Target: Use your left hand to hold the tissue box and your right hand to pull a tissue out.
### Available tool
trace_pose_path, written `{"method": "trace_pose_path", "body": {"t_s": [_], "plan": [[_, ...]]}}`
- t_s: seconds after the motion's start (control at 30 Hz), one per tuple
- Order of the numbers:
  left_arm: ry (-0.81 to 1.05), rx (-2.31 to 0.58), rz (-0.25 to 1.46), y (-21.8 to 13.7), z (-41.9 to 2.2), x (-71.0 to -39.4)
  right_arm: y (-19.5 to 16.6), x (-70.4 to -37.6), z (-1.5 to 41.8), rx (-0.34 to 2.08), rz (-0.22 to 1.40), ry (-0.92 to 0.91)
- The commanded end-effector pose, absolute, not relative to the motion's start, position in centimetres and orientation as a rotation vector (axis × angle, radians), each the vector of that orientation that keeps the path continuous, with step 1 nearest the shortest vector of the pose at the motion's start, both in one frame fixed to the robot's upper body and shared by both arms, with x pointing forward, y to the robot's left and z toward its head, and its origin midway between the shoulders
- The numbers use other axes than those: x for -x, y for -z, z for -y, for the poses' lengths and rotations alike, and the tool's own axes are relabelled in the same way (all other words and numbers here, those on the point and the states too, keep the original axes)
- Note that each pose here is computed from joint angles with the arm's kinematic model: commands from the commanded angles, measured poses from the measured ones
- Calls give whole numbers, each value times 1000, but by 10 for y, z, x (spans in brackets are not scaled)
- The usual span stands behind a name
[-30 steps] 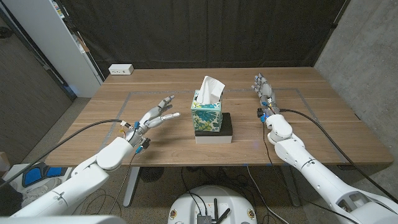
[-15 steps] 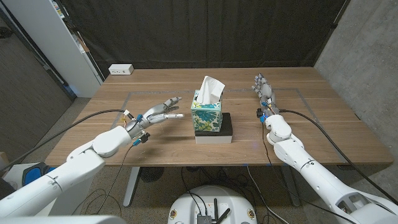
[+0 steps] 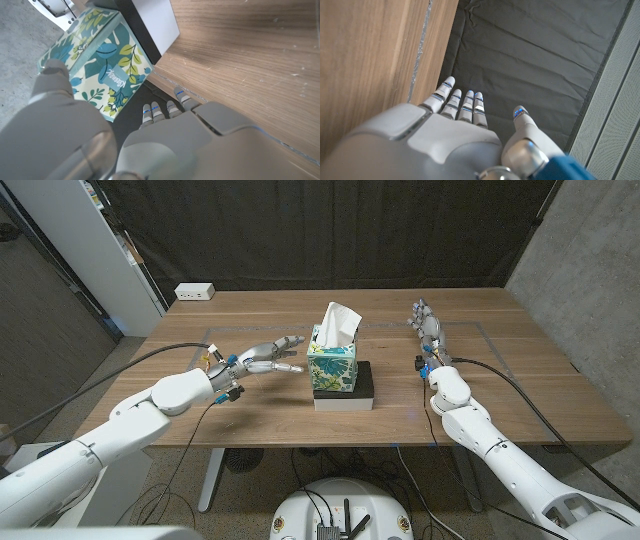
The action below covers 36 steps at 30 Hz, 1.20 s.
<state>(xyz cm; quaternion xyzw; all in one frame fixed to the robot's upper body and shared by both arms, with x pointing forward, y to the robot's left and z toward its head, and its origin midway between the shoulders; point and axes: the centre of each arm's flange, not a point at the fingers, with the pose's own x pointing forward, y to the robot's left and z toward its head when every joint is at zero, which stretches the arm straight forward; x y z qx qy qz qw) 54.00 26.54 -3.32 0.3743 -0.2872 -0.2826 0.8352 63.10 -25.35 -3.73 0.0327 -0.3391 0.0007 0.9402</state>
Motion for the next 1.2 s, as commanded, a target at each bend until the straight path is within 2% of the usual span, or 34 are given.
{"method": "trace_pose_path", "body": {"t_s": [0.03,1.2], "plan": [[673,-870,589,17,-250,-545,42,-624,262,-69,701,16],[765,-849,600,3,-228,-560,44,-609,273,-43,726,60]]}}
